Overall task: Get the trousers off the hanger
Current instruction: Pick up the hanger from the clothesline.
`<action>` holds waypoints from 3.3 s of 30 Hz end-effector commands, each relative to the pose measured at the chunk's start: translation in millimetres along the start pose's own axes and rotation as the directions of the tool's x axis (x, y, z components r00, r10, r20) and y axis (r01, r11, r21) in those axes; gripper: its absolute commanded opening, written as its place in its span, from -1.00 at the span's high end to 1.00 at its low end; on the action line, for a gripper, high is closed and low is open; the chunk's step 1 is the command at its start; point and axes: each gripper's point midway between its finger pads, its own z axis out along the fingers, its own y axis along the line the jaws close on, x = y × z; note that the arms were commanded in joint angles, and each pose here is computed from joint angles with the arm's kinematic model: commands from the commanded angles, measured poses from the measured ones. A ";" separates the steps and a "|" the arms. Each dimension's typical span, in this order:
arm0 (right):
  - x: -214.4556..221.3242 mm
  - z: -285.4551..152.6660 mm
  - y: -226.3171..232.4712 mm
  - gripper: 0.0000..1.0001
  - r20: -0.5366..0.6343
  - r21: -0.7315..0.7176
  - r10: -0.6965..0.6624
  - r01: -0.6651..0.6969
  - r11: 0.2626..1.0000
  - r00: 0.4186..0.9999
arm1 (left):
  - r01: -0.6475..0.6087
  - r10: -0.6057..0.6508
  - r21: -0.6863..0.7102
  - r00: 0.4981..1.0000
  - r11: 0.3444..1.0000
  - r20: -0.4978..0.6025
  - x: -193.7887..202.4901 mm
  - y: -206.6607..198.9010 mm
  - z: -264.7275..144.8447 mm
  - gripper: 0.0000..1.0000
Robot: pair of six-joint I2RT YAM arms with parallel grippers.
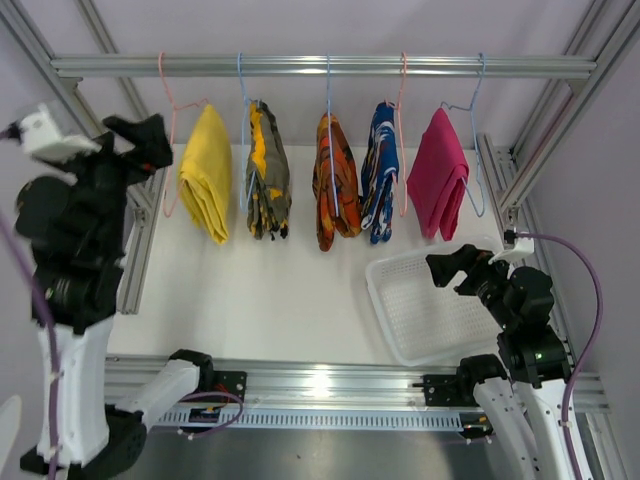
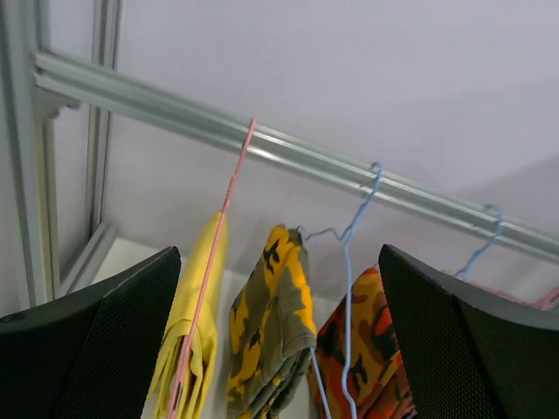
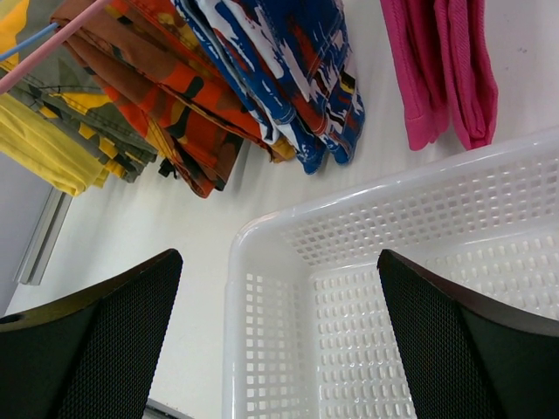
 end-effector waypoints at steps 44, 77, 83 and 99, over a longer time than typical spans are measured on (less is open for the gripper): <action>7.5 7.5 10.1 -0.99 -0.063 -0.073 0.018 -0.022 0.997 0.998 | 0.705 -0.417 0.264 0.634 0.658 -0.651 181.4 15.4 86.3 -0.47; 7.8 10.1 8.4 -0.99 -0.064 -0.069 0.017 -0.021 0.997 0.998 | 0.649 -0.383 0.509 0.753 0.565 -0.536 58.3 -57.4 68.8 0.99; 9.2 10.3 9.1 -0.99 -0.070 -0.074 0.017 -0.022 0.997 0.997 | 0.626 -0.367 0.518 0.771 0.583 -0.520 53.4 -60.1 64.4 0.99; 3.8 5.8 17.7 -0.99 -0.080 -0.104 -0.015 0.006 0.995 0.997 | 0.452 -0.305 0.466 0.883 0.761 -0.358 63.1 -67.7 -31.9 0.99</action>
